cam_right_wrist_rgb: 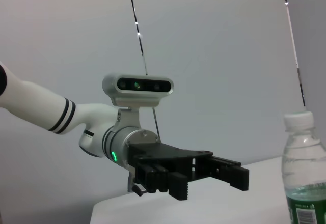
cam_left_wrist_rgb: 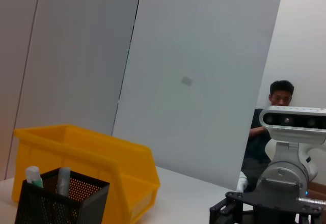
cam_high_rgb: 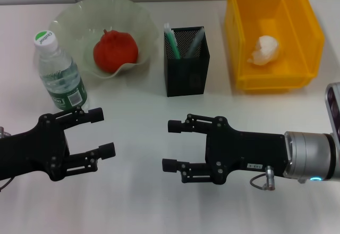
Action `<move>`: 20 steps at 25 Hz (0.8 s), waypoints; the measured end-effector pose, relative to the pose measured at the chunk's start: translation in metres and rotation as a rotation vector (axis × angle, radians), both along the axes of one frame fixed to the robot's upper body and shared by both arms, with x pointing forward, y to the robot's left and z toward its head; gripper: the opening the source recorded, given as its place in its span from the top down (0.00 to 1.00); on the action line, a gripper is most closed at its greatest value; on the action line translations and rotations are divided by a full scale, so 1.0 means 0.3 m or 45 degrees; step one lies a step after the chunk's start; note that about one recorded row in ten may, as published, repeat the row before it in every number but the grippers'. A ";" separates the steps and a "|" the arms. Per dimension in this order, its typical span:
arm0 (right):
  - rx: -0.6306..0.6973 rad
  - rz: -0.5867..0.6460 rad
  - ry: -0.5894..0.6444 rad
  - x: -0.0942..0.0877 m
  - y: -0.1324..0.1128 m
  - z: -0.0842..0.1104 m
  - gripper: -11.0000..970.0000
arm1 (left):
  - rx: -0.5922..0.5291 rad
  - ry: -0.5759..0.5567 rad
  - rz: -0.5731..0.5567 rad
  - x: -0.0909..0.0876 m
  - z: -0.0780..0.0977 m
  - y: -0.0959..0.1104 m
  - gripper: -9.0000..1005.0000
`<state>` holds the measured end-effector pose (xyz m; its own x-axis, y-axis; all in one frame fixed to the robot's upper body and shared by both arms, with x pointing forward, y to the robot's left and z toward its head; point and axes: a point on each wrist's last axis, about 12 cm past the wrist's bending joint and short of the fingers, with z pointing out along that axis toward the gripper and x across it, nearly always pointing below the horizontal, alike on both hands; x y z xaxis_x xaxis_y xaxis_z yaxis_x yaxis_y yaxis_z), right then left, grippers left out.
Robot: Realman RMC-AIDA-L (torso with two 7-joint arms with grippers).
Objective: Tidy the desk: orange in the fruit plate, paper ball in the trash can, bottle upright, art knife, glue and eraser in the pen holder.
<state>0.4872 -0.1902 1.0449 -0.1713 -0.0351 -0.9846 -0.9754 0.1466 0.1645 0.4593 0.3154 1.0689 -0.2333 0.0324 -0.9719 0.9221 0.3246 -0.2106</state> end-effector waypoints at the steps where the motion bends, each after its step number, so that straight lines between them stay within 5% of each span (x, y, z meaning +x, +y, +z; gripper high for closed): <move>1: -0.005 -0.005 0.001 0.001 -0.001 -0.002 0.21 | -0.002 0.003 -0.001 -0.002 -0.001 0.000 0.20; 20: -0.007 -0.010 0.004 -0.003 -0.004 -0.005 0.21 | -0.008 0.005 -0.013 -0.003 -0.006 -0.017 0.20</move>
